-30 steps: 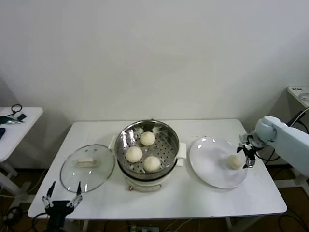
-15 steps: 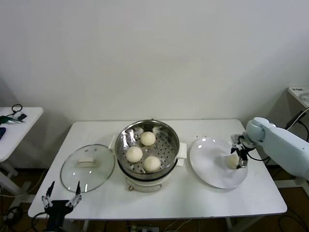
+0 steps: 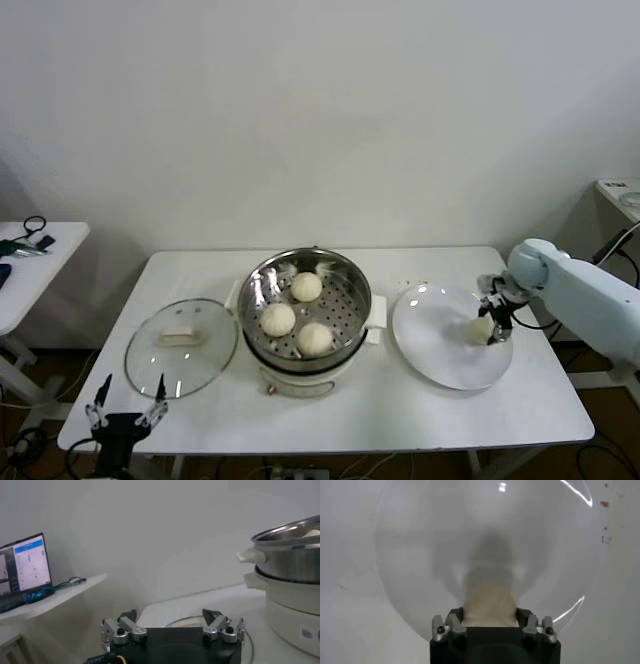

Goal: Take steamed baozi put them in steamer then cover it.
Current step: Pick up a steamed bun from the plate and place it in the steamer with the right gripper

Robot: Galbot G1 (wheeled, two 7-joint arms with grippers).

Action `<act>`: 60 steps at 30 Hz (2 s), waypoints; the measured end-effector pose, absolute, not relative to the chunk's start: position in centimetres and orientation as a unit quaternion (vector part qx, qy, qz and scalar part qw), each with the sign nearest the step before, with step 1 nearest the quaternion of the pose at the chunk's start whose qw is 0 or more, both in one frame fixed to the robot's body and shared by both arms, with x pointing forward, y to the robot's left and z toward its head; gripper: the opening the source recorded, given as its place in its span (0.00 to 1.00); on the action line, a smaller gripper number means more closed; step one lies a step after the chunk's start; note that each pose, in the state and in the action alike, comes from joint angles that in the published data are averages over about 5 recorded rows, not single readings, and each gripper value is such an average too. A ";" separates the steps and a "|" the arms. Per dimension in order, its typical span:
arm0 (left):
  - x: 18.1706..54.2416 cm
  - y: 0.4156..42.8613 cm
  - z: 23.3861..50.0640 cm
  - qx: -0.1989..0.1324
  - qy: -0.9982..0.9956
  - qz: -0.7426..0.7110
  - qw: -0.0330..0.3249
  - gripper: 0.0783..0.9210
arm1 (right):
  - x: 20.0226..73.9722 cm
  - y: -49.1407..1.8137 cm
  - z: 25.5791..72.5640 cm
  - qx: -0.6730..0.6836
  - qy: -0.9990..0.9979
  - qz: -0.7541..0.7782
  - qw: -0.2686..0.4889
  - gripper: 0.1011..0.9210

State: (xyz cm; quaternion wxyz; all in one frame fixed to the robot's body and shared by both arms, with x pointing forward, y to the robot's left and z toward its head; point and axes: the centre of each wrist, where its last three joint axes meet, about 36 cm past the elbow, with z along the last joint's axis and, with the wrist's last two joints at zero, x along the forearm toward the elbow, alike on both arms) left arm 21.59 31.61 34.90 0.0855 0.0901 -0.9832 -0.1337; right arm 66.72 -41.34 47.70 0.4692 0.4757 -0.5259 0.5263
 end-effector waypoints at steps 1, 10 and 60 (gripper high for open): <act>21.6 31.6 34.9 0.089 -0.983 -0.134 0.086 0.88 | 67.0 -41.0 48.3 0.476 -0.529 0.527 0.465 0.71; 21.4 30.7 35.1 0.077 -0.985 -0.127 0.090 0.88 | 69.5 -36.5 56.0 0.479 -0.568 0.524 0.417 0.71; 22.2 29.2 35.1 0.046 -0.991 -0.102 0.077 0.88 | 66.5 -9.3 60.2 0.562 -0.529 0.503 0.388 0.72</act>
